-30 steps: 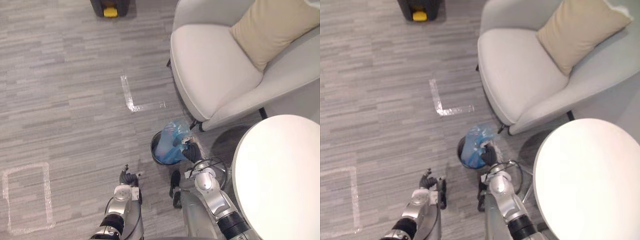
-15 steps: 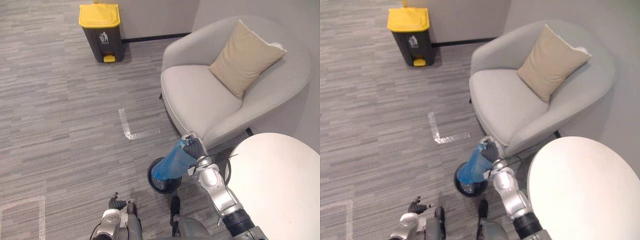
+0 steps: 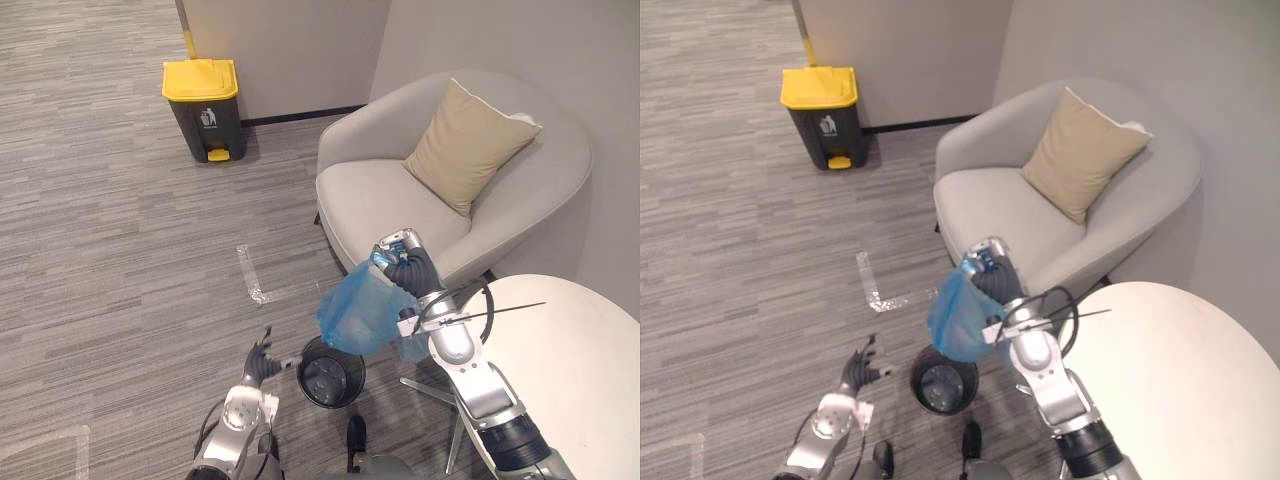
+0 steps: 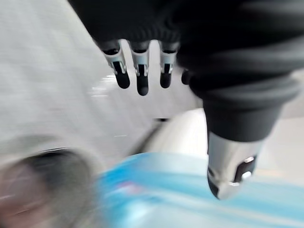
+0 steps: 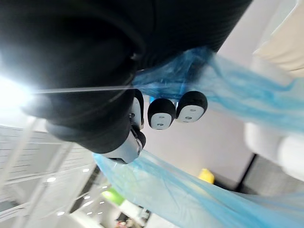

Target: Gather rubbish on tea table into small bin, then transfer packed bag to large trash can.

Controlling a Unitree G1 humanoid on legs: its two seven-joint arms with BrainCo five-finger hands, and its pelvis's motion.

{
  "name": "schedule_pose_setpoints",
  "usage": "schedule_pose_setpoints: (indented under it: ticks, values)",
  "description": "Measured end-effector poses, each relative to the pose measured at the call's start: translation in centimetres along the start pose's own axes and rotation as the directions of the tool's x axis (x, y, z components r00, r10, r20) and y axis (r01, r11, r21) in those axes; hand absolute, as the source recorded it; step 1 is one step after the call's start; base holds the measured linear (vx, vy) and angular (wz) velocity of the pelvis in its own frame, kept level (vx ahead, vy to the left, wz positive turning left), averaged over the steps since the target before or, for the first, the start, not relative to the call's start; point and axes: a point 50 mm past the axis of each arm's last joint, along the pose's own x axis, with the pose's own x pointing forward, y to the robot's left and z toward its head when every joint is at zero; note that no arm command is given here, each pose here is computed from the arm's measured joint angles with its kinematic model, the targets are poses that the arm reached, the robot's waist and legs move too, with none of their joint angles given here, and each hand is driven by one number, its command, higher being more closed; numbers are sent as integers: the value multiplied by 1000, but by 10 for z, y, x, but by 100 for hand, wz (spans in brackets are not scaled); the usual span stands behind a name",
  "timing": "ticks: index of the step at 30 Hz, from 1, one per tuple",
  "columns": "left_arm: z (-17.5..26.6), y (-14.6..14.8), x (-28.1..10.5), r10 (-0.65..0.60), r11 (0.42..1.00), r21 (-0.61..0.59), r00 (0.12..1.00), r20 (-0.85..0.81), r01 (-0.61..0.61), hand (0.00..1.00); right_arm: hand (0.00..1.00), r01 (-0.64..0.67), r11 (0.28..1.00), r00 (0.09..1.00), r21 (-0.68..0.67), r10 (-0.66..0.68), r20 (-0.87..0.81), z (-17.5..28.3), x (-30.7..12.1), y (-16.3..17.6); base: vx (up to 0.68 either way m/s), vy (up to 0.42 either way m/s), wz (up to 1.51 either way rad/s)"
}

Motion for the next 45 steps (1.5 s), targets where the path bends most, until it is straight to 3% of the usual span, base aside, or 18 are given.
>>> schedule_pose_setpoints:
  ticks: [10, 17, 26, 45]
  values:
    - [61, 10, 16, -170, 976, 184, 943, 287, 120, 0, 100, -187, 977, 951, 102, 154, 269, 48, 18, -3, 8, 8, -8]
    - [82, -1, 23, -268, 952, 238, 898, 350, 191, 0, 100, -254, 953, 921, 162, 188, 340, 61, 21, 3, -13, 2, -9]
    - [89, -44, 20, -315, 949, 118, 875, 368, 293, 0, 100, -348, 895, 877, 279, 206, 435, 83, 27, 35, -2, -5, -6]
    - [73, -58, 24, -340, 940, 121, 896, 287, 318, 0, 100, -370, 871, 889, 323, 231, 396, 75, 37, 55, -7, -3, 0]
